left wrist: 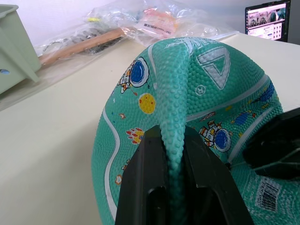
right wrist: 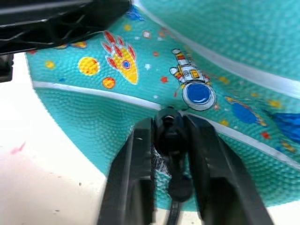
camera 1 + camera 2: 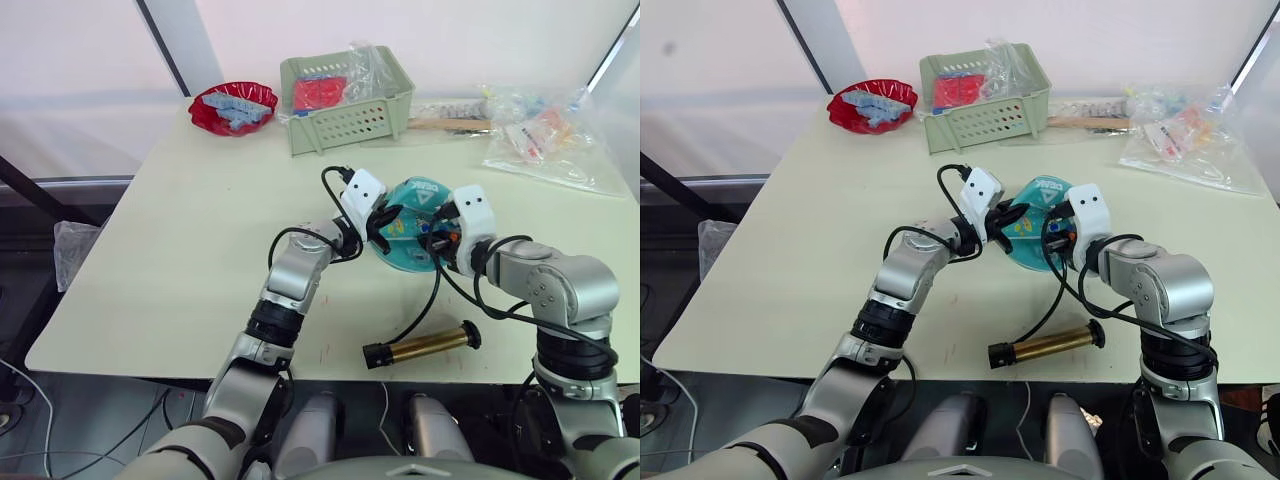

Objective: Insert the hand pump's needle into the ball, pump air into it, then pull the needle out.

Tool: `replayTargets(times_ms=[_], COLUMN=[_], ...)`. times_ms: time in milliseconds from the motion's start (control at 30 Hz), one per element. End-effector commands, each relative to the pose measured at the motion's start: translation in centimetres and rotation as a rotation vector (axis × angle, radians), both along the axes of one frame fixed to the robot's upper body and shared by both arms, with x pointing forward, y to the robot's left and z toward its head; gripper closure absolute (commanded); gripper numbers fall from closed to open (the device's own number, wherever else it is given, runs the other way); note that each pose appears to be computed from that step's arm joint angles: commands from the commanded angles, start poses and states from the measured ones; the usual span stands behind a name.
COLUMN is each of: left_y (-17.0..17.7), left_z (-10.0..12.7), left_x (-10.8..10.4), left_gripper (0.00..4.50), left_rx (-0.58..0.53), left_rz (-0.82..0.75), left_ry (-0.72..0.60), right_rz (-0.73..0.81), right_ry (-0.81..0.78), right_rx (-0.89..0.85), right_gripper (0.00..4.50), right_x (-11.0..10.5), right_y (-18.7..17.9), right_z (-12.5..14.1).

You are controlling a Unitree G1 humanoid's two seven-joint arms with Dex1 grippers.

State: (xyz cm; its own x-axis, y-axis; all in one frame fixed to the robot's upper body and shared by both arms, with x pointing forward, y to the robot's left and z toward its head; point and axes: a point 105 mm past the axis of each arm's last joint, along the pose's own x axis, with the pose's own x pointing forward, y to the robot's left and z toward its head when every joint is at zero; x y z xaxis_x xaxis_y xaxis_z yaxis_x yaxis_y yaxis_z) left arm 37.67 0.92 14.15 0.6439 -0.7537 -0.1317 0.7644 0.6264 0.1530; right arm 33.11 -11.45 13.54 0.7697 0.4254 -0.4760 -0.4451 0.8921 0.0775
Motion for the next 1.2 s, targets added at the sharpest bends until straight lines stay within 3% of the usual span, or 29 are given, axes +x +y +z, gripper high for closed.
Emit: replayTargets(times_ms=[33,200,733,1200], left_y=[-0.3,-0.3,-0.6,-0.3], left_z=[-3.2,-3.2,-2.9,-3.3], left_x=[-0.7,-0.7,-0.4,-0.6], left_gripper=[4.5,4.5,4.5,4.5], left_rx=[0.045,0.046,0.044,0.042], left_rz=[-0.015,-0.014,-0.018,-0.012], left_ry=[0.106,0.108,0.104,0.112], right_rz=[0.001,0.05,0.418,0.532], right_ry=[-0.074,-0.095,-0.119,-0.053], right_rx=[-0.01,-0.111,-0.578,-0.725], right_gripper=[4.17,4.17,4.17,4.17], right_x=[0.2,0.2,1.0,3.0], right_y=[-0.1,-0.2,1.2,2.0], right_z=[1.5,1.5,0.6,-1.1])
